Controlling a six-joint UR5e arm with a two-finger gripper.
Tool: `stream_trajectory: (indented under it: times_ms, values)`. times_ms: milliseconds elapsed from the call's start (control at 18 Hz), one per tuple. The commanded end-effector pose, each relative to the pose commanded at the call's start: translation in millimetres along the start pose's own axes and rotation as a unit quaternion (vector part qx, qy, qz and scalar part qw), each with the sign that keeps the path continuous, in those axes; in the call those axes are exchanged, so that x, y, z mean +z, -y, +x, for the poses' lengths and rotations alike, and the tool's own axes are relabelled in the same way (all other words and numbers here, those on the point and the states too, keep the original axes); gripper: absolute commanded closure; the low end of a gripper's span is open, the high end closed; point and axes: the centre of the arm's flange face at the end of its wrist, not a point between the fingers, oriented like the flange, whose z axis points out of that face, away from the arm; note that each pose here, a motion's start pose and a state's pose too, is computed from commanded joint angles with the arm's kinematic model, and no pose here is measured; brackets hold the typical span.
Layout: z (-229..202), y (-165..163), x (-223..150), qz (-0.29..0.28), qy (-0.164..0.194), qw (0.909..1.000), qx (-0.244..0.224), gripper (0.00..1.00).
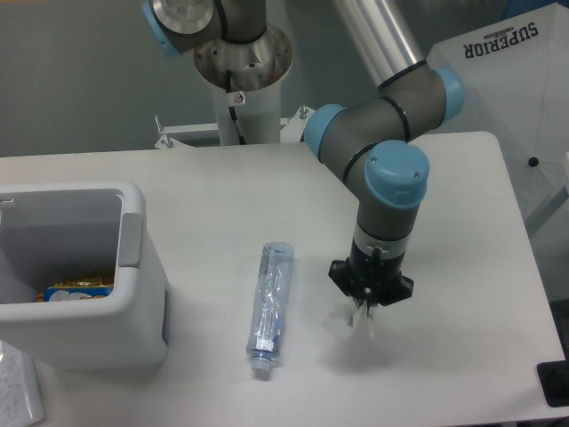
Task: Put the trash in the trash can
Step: 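Lower the gripper onto the white tissue and close to grasp it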
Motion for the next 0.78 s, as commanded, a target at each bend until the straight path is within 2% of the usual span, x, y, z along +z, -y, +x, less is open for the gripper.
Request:
stream_trajectory:
  times_ms: [222,389,611,778]
  values:
    - [13.5,12.2,-23.8,0.048,-0.031,0.9983,0.008,1.0]
    - [28.2,28.3,-52.9,0.114,-0.079,0.9903,0.014,1.0]
    - [52.0,49.0,-95.5,0.208,-0.157,0.965,0.033,1.0]
    - [67.9,61.1,-115.9,0.254,-0.174,0.9493,0.064,1.0]
